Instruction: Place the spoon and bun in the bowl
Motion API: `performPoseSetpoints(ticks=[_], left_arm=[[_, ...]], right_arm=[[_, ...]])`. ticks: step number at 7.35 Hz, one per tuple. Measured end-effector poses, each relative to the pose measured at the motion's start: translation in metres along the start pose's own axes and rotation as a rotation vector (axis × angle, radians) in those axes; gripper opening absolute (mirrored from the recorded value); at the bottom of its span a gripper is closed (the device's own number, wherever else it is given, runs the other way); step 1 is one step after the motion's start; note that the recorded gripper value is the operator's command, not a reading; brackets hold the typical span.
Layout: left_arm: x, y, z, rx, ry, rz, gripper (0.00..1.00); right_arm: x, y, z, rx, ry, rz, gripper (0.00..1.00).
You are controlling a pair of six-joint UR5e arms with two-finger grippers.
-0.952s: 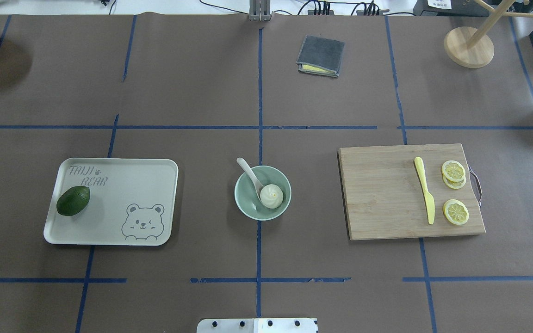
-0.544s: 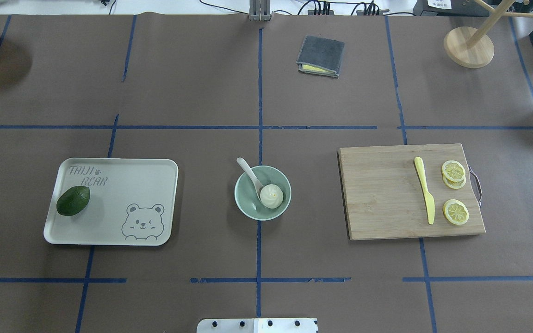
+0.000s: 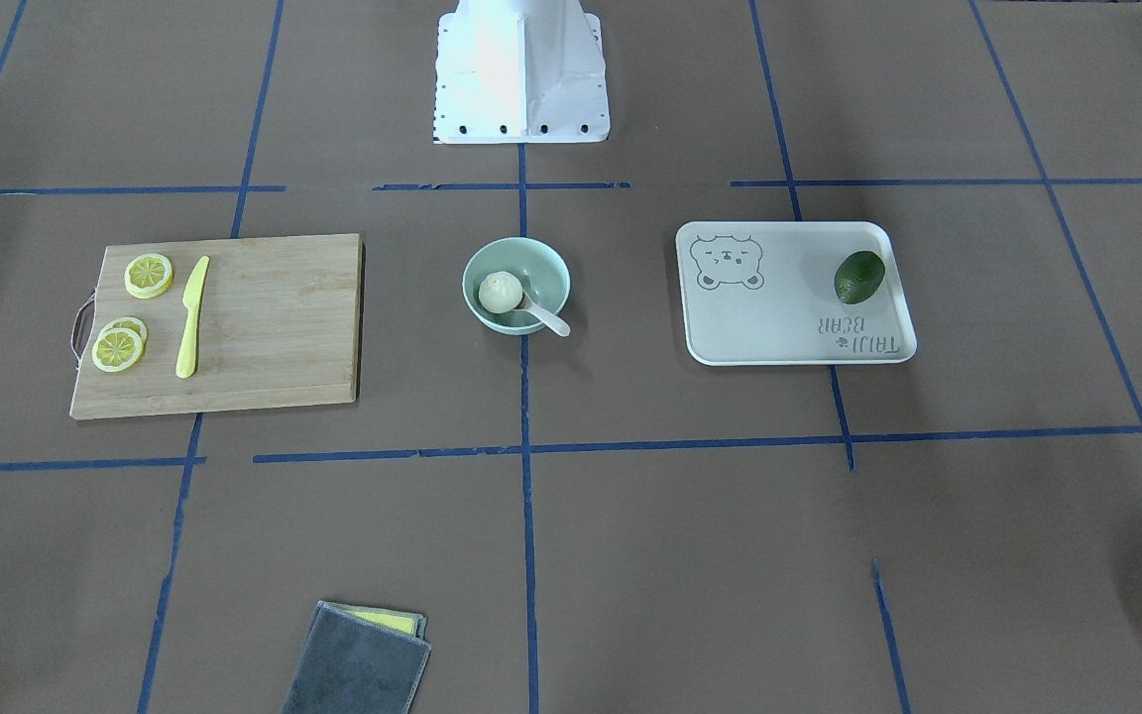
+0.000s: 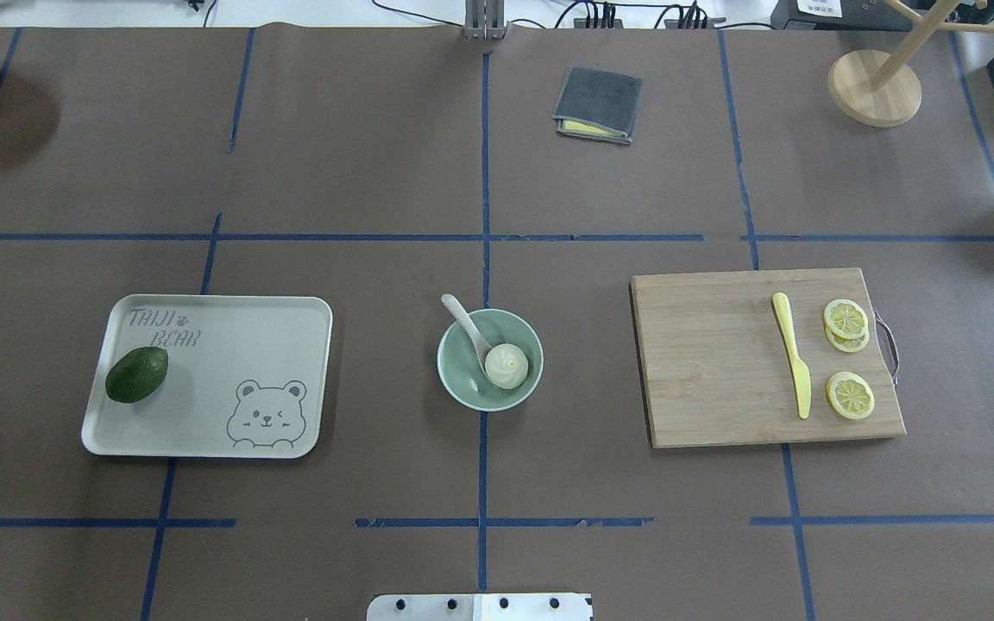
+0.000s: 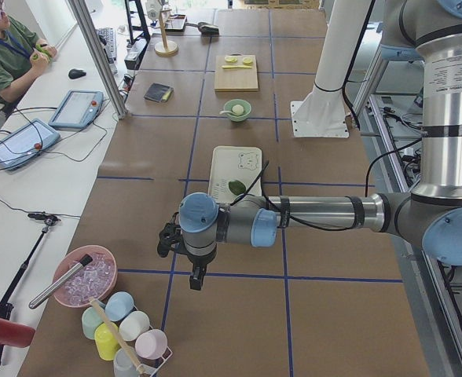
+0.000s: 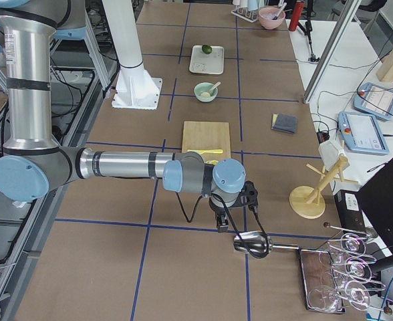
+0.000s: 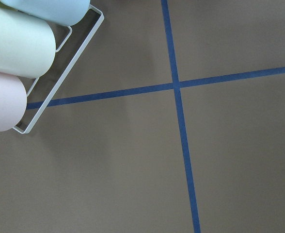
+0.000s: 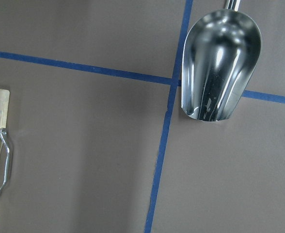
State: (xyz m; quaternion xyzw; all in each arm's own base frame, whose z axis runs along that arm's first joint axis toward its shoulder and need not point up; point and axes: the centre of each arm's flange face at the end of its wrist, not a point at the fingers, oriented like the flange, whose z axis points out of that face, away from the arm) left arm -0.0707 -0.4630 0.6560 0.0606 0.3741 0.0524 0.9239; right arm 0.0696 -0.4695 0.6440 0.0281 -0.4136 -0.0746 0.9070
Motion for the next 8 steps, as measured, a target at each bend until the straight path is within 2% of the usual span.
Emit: performPoseSetpoints(ticks=[8], left_arm=[[-0.0003,0.0006,-0.0002,0.001,0.000,0.000,1.00]], right_arm=[[-0.0009,-0.0029,-0.0022,0.004,0.001,-0.002,1.00]])
